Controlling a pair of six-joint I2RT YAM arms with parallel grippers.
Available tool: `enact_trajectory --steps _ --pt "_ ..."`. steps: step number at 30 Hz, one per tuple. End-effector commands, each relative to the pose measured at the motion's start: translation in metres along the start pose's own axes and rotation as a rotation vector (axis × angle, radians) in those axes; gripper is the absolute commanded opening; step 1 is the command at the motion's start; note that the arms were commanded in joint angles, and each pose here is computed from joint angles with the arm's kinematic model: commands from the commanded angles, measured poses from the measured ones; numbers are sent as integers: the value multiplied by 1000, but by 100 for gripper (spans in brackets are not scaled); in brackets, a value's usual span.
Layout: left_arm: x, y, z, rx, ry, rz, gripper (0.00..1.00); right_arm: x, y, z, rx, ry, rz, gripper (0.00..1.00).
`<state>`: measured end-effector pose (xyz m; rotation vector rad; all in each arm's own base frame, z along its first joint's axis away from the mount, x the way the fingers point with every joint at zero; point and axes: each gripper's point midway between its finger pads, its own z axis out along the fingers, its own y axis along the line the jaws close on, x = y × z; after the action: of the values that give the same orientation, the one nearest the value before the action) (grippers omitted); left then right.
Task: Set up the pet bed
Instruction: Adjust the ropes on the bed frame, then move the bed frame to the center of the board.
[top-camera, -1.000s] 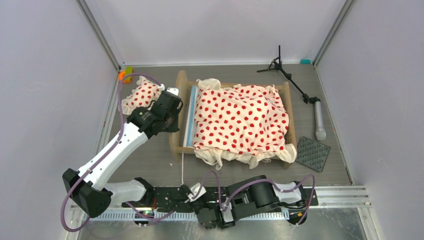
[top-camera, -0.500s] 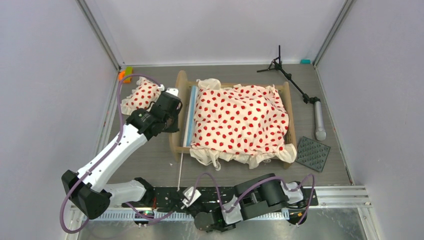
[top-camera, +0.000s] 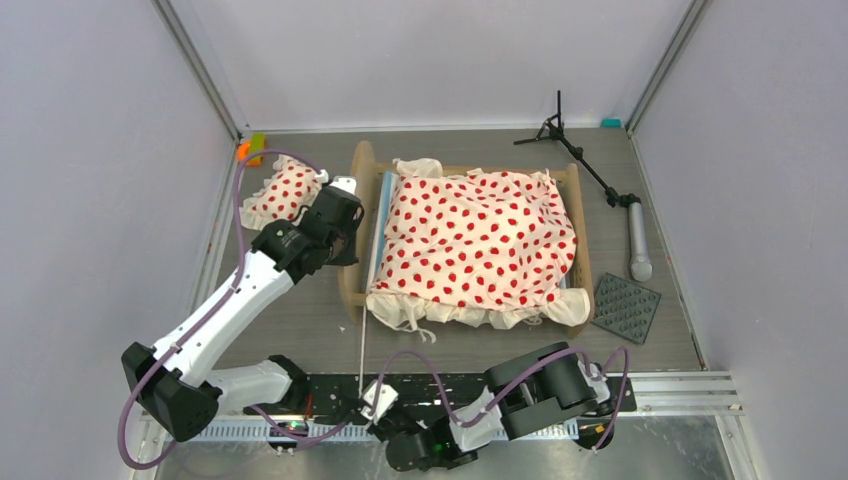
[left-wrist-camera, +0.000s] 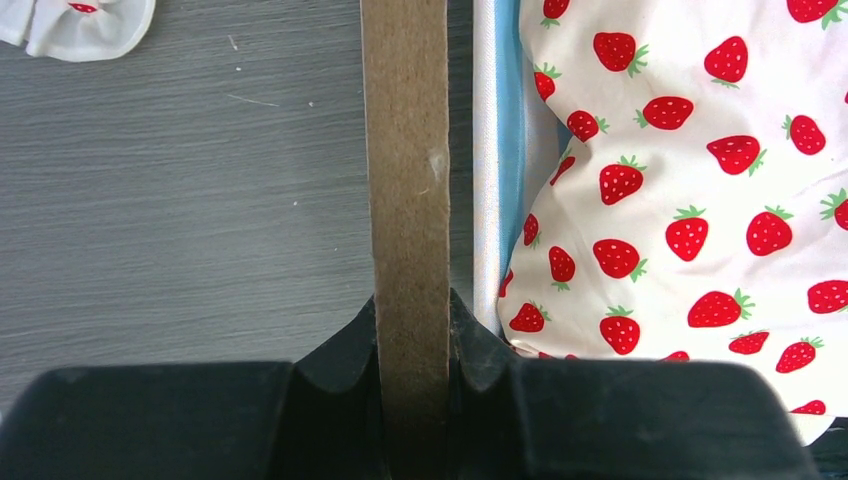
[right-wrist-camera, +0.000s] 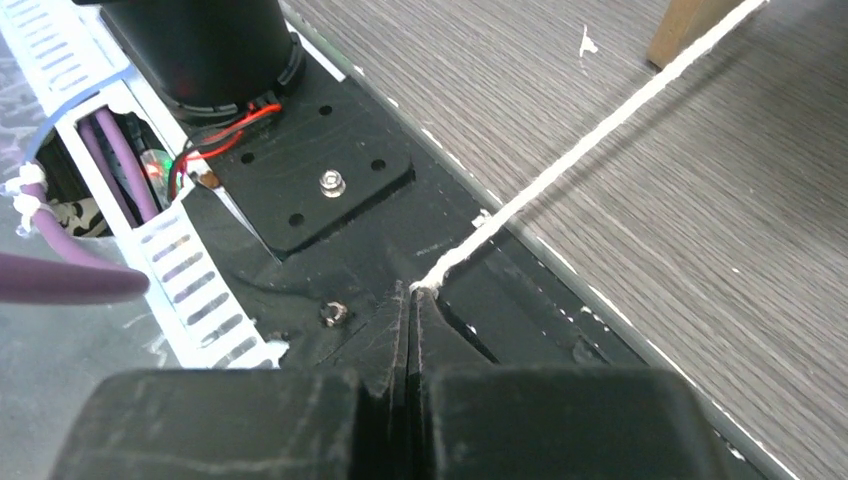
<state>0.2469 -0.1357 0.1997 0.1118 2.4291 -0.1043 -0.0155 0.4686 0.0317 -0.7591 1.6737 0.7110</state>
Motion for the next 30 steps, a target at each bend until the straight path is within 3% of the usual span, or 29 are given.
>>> enact_trajectory --steps 1,3,9,11,14,16,18,20,26,30 --pt "-5 -32 14 139 -11 -12 1 -6 36 -28 -133 9 101 0" --pt "-7 -33 7 155 -18 -13 9 -11 22 -28 -70 -22 112 0" --pt "-28 -29 -37 218 -148 -45 52 -18 4 -28 6 -61 128 3" --pt "-33 -26 -52 232 -184 -50 61 -18 4 -29 -5 -60 147 19" --pt "-30 -21 -63 235 -183 -49 65 -22 1 -31 -8 -58 155 43" --pt "-26 -17 -68 235 -182 -50 65 -29 -5 -34 6 -57 158 54" --pt "-21 -13 -72 233 -187 -58 65 -35 -17 -38 30 -40 146 57" --pt "-18 -8 -80 234 -207 -73 65 -42 -37 -44 85 -23 156 57" --pt "-7 9 -99 235 -273 -108 65 -74 -111 -59 265 54 239 36" --pt "-2 6 -92 261 -290 -93 65 -85 -161 -73 380 72 275 28"
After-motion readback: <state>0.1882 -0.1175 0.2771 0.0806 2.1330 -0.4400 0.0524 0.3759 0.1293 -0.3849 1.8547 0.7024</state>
